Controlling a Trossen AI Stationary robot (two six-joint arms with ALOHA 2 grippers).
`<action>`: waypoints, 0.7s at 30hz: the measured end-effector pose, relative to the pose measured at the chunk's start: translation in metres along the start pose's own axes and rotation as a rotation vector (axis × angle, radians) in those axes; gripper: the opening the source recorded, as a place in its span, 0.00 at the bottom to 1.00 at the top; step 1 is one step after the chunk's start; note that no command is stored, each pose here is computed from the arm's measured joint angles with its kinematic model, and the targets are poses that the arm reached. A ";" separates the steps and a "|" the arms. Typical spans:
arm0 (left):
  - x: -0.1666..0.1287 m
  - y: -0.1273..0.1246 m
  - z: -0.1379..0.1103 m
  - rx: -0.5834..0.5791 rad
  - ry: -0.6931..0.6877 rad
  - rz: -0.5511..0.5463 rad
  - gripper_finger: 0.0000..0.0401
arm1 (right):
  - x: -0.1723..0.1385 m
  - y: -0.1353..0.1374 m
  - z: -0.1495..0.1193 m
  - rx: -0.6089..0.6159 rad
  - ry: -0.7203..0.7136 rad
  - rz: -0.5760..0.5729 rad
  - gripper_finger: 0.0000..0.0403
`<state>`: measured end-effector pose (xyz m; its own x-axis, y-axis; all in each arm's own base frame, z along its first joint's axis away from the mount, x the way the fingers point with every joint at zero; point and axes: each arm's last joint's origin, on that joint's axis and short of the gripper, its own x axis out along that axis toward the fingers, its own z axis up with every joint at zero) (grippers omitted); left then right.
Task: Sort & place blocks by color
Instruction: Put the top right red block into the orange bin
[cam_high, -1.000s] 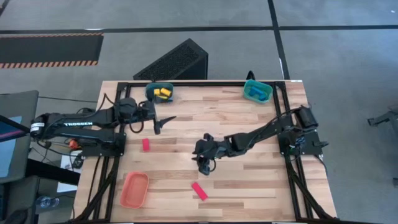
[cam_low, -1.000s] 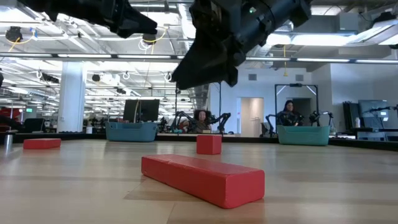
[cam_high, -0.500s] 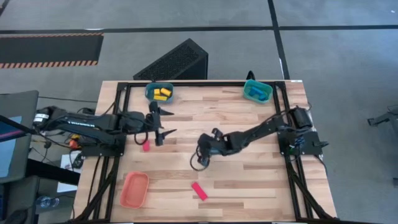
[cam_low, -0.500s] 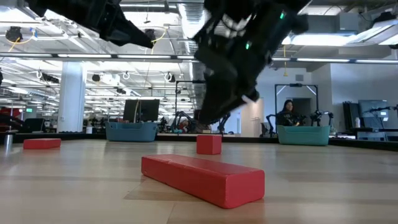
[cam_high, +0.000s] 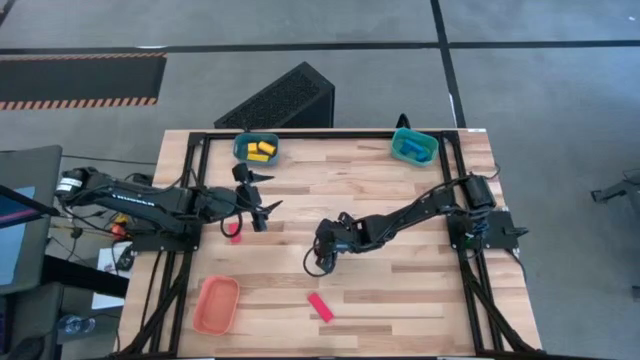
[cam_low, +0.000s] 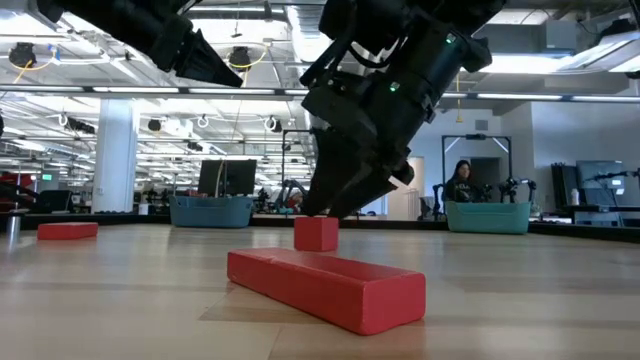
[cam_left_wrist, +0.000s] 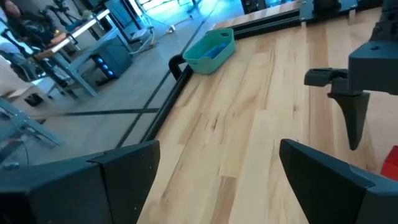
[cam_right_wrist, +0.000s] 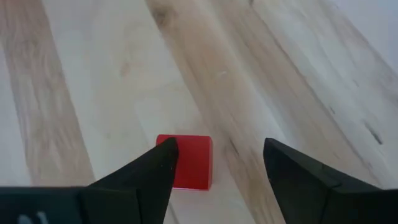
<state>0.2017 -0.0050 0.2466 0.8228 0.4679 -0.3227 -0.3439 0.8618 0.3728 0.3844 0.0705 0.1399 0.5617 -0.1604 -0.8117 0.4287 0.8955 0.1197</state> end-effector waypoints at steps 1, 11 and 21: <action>0.000 0.000 0.000 0.002 -0.003 0.002 0.80 | -0.002 0.001 0.000 -0.003 -0.001 0.003 0.65; 0.000 0.000 0.001 0.040 -0.008 0.007 0.80 | -0.017 0.017 -0.007 -0.046 -0.051 0.004 0.63; 0.000 0.000 0.001 0.023 -0.007 0.007 0.80 | -0.019 0.038 -0.026 -0.095 -0.068 0.001 0.63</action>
<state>0.2019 -0.0048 0.2475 0.8236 0.4724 -0.3139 -0.3393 0.8538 0.3948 0.3714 0.1180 0.1455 0.6104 -0.1846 -0.7703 0.3612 0.9304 0.0632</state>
